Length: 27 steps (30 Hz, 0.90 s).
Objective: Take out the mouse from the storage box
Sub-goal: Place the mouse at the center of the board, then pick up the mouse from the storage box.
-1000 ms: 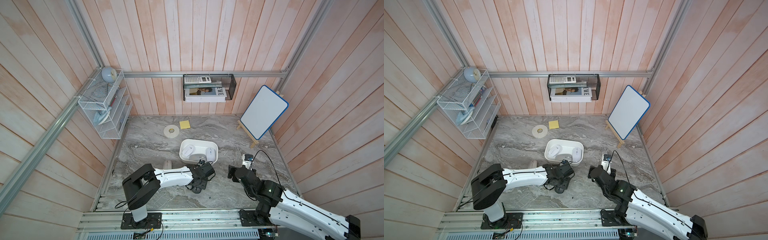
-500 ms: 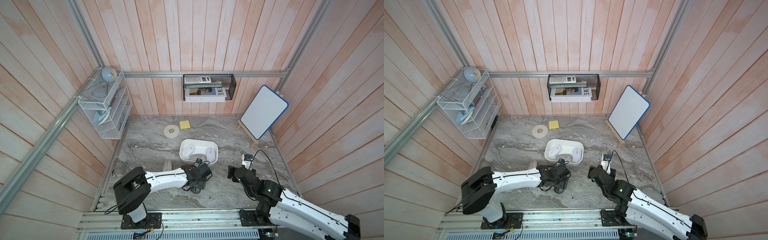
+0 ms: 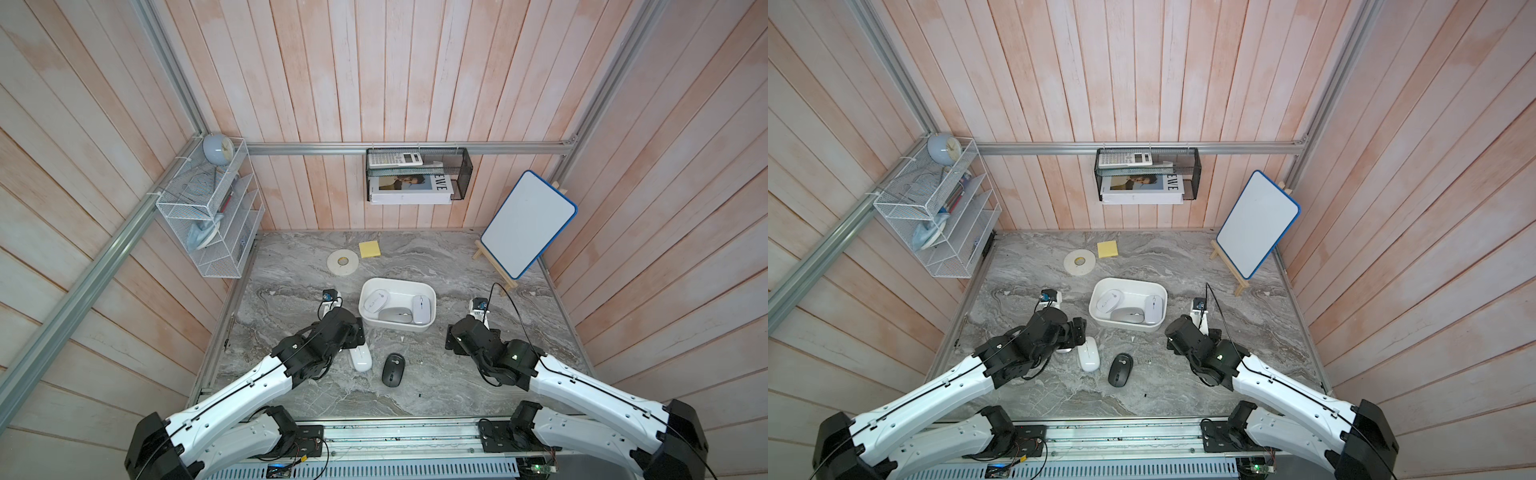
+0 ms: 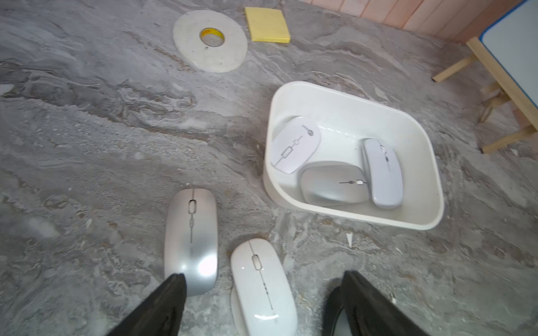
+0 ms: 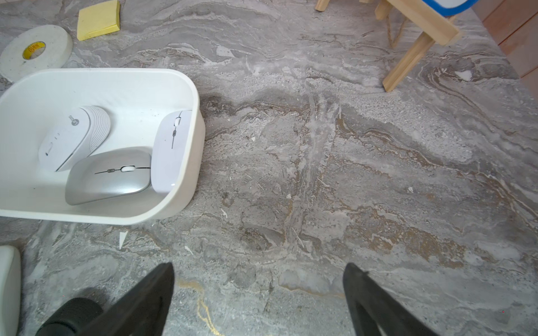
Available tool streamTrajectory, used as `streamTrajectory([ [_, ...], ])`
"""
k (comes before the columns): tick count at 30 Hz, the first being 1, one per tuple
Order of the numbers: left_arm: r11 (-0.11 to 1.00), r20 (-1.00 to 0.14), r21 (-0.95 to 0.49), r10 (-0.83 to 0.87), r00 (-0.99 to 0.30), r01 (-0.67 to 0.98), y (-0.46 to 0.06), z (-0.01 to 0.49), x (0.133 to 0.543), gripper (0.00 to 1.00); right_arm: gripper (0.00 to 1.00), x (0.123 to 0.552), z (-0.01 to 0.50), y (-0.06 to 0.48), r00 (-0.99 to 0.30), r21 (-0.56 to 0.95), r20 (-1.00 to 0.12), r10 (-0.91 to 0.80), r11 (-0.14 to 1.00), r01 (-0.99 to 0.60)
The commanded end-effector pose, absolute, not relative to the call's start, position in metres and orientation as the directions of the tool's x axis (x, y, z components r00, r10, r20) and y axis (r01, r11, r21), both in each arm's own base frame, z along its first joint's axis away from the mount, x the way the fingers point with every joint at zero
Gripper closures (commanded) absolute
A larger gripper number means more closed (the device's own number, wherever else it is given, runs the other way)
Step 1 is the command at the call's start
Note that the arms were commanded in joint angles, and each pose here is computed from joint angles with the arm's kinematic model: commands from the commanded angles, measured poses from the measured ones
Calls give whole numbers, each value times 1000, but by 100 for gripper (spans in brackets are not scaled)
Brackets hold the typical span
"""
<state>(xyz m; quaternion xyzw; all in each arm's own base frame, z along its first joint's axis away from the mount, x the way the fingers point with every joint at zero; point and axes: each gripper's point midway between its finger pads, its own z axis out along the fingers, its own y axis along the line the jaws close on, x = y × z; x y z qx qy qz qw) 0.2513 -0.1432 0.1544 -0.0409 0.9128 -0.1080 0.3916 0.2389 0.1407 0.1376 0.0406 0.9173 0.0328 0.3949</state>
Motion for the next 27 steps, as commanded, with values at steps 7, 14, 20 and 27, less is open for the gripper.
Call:
streamTrajectory([
  [7,960,-725,-274,-247,-643,-60,-102,129,246,9,5,284,146,205,-751,85,-659,45,996,-14],
  [14,941,-782,-337,-280,-557,0,-96,146,236,8,5,325,138,271,-814,77,-581,0,995,-55],
  [20,911,-832,-404,-332,-444,77,-88,167,221,0,5,352,118,317,-847,97,-531,-6,993,-68],
  [27,911,-839,-405,-336,-429,77,-85,170,219,0,5,374,92,342,-893,55,-449,22,998,-4],
])
